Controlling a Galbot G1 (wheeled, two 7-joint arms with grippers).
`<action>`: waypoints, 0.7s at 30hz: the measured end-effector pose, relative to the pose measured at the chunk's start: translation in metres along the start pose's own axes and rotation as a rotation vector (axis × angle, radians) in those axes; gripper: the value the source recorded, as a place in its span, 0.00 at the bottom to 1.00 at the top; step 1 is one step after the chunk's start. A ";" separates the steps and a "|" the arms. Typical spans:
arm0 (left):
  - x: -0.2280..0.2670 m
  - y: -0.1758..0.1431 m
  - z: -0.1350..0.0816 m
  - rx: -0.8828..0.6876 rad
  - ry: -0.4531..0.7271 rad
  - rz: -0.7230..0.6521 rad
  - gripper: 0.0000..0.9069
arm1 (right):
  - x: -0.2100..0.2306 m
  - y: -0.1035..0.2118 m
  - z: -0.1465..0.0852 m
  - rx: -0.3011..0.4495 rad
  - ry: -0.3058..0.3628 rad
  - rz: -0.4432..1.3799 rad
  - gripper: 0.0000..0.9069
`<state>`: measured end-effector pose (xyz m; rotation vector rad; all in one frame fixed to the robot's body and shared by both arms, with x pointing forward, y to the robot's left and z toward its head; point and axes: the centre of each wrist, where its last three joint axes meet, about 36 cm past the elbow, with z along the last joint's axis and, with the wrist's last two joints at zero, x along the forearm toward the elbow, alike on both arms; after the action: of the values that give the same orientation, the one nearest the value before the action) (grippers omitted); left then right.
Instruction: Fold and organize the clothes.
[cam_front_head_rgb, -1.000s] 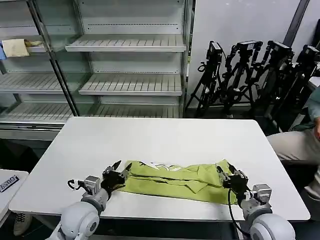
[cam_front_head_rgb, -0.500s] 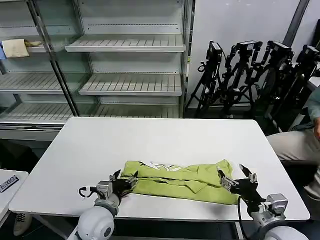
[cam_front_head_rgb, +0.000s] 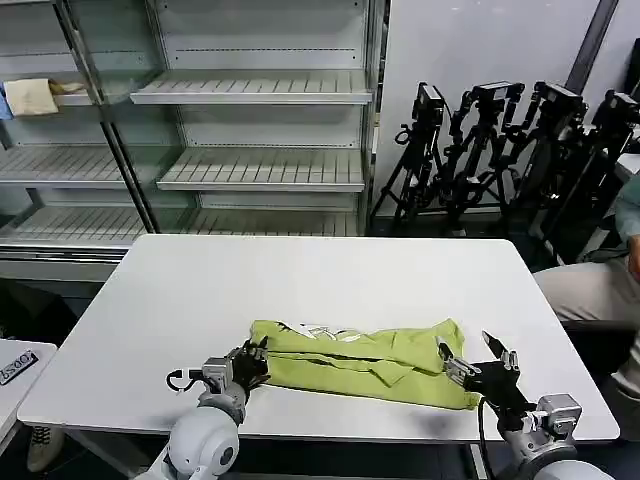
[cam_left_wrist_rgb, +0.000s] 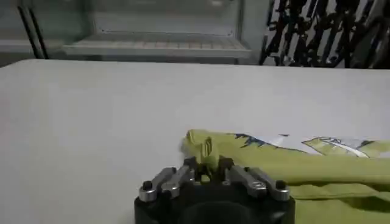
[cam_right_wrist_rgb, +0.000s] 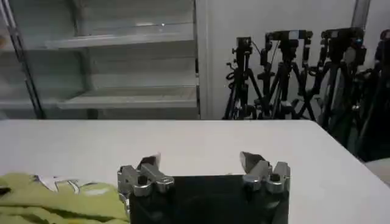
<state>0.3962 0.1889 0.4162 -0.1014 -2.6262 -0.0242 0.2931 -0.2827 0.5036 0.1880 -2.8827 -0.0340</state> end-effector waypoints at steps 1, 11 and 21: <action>-0.001 0.003 0.001 -0.009 -0.001 -0.007 0.01 | 0.000 0.000 -0.001 0.001 -0.003 -0.001 1.00; -0.006 0.080 -0.001 -0.080 0.002 -0.140 0.01 | -0.005 0.002 -0.002 -0.002 -0.014 -0.012 1.00; 0.025 0.174 -0.038 -0.145 -0.070 -0.265 0.01 | -0.006 0.002 -0.004 0.001 -0.029 -0.013 1.00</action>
<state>0.4066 0.3631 0.4608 0.2004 -2.6871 -0.3074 0.2996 -0.2804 0.5057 0.2085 -2.9103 -0.0374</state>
